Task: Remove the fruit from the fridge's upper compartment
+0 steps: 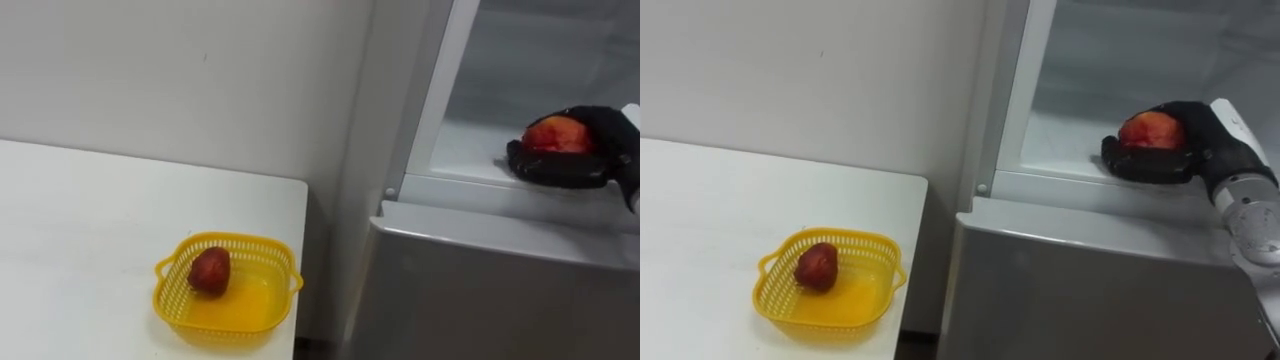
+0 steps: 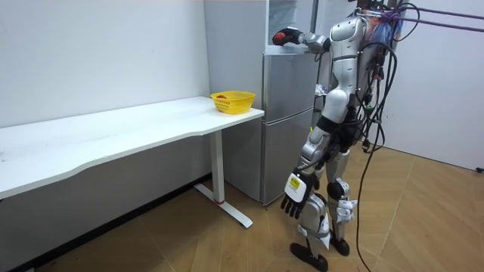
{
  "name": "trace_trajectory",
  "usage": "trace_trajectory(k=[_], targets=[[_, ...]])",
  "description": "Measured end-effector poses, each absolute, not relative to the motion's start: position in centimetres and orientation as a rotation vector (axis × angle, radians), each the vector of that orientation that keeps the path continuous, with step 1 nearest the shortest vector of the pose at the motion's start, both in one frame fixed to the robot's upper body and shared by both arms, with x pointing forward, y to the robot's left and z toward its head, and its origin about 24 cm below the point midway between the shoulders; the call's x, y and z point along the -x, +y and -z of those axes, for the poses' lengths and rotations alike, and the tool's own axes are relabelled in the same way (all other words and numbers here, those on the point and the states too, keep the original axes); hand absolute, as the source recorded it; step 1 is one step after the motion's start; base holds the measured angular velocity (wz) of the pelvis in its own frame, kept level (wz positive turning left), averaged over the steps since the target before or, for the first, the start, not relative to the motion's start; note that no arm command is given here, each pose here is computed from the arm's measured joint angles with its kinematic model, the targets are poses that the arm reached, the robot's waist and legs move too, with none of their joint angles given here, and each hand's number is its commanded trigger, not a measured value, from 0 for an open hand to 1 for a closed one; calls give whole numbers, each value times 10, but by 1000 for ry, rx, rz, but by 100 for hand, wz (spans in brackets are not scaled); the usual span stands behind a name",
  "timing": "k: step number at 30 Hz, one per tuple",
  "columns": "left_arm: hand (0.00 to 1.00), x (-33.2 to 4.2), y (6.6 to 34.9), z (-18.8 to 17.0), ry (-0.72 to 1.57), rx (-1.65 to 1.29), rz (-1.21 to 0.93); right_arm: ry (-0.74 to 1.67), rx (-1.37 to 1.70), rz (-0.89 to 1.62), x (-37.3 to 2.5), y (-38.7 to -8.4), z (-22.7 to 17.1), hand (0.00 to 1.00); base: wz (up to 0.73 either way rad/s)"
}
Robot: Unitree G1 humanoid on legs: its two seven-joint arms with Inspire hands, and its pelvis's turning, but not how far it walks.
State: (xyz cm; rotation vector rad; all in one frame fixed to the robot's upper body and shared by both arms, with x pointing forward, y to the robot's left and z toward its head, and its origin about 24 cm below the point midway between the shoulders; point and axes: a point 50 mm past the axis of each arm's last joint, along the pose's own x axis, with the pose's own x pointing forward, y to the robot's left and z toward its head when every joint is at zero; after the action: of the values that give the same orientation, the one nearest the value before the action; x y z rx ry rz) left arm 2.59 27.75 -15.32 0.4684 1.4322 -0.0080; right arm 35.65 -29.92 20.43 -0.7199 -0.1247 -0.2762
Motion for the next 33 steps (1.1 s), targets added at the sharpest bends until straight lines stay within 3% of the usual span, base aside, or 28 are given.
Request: trace_trajectory(k=[26, 33], targets=[[0, -23, 279, 153, 1435, -441, -19, -132, 713, 276, -358, -296, -204, 100, 0], [0, -17, 279, 153, 1446, -434, -32, -242, 675, 319, -356, -284, -220, 100, 0]])
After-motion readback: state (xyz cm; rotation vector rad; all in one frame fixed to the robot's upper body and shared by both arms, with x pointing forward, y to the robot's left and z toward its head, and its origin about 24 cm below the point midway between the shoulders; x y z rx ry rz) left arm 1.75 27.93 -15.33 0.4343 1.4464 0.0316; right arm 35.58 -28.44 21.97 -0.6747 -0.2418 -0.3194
